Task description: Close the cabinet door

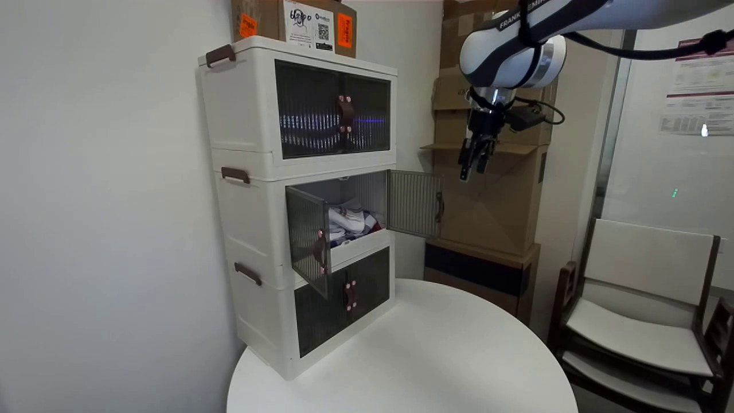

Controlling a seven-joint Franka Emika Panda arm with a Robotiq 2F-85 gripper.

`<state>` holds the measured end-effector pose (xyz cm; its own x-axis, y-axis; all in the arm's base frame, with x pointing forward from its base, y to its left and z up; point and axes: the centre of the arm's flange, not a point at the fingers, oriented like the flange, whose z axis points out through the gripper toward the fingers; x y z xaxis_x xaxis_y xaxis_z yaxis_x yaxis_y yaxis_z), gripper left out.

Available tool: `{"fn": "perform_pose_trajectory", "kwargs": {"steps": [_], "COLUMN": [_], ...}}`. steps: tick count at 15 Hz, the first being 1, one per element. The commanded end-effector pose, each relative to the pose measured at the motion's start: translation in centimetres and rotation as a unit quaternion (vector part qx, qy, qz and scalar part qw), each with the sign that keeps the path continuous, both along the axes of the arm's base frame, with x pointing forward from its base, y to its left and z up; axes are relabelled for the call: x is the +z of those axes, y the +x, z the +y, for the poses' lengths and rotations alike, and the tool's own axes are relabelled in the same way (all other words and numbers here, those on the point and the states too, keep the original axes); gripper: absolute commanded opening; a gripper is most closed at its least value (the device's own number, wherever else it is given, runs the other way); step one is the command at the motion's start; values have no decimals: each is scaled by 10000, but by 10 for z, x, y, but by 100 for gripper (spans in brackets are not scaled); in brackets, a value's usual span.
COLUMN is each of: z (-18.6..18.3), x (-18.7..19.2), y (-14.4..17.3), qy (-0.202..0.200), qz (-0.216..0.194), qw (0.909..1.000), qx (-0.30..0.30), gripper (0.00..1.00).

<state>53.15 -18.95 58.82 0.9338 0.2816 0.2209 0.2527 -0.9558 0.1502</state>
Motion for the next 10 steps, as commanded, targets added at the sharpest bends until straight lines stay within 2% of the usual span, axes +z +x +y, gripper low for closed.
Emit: {"fn": "perform_pose_trajectory", "kwargs": {"steps": [1, 6, 10], "z": [-27, -26, -18], "x": [15, 30, 27], "y": [51, 89, 114], "qy": [128, 43, -24], "qz": [26, -260, -242], "qw": [9999, 9995, 9984], "qx": [-2, 188, 506], "gripper": [100, 100, 100]}}
